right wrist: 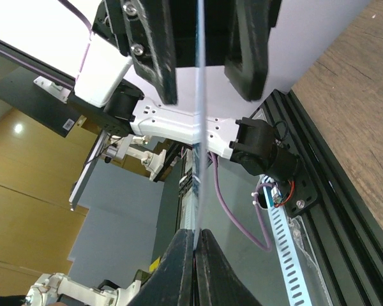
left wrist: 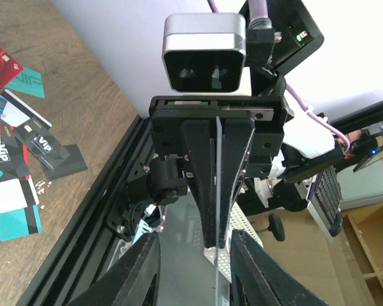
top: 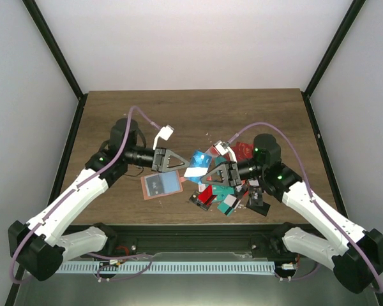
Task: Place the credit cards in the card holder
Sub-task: Insert the credit card into the card holder.
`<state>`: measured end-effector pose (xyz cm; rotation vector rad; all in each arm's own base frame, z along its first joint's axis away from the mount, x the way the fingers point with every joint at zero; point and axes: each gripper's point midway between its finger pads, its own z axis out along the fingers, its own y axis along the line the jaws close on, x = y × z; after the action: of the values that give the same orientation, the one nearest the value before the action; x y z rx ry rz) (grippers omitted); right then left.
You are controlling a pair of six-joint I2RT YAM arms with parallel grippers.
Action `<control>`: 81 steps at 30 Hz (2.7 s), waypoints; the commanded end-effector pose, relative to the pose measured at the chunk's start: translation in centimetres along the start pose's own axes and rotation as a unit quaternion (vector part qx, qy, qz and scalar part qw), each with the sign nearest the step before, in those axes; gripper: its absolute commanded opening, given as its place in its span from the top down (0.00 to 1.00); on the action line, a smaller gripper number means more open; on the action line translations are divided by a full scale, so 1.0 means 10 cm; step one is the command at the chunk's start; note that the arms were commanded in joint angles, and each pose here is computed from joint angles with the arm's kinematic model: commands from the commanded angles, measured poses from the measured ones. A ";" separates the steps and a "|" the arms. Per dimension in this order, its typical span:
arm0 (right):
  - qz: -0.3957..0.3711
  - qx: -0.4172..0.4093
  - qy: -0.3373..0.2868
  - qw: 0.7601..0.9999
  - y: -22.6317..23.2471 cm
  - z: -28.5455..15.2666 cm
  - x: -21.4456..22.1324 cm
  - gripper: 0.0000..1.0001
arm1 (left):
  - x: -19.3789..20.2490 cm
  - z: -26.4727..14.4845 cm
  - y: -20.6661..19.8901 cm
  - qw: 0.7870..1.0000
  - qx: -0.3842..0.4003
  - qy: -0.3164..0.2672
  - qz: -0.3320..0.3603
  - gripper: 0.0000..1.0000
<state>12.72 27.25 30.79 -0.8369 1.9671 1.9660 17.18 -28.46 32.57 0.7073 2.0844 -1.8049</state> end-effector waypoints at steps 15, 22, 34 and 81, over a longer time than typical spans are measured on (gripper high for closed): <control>-0.010 0.040 -0.015 0.999 -0.05 0.01 -0.20 0.74 | 0.02 0.06 0.30 0.996 -0.088 -0.012 -0.010 0.96; 0.060 0.139 -0.049 0.987 -0.79 0.03 -0.27 0.71 | 0.40 -0.44 1.23 0.958 -0.246 -0.056 -0.136 0.96; 0.130 0.207 -0.043 0.969 -1.57 0.19 -0.46 0.74 | 0.83 -0.89 2.00 0.903 -0.344 -0.074 -0.247 0.96; 0.219 0.231 0.070 0.945 -2.94 0.68 -0.13 0.90 | 1.13 -0.71 2.91 0.886 -0.345 -0.023 -0.309 0.96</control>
<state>28.03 34.99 5.65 -0.3655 2.7831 1.5207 23.92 -17.12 4.24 -0.2188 2.8591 -1.1186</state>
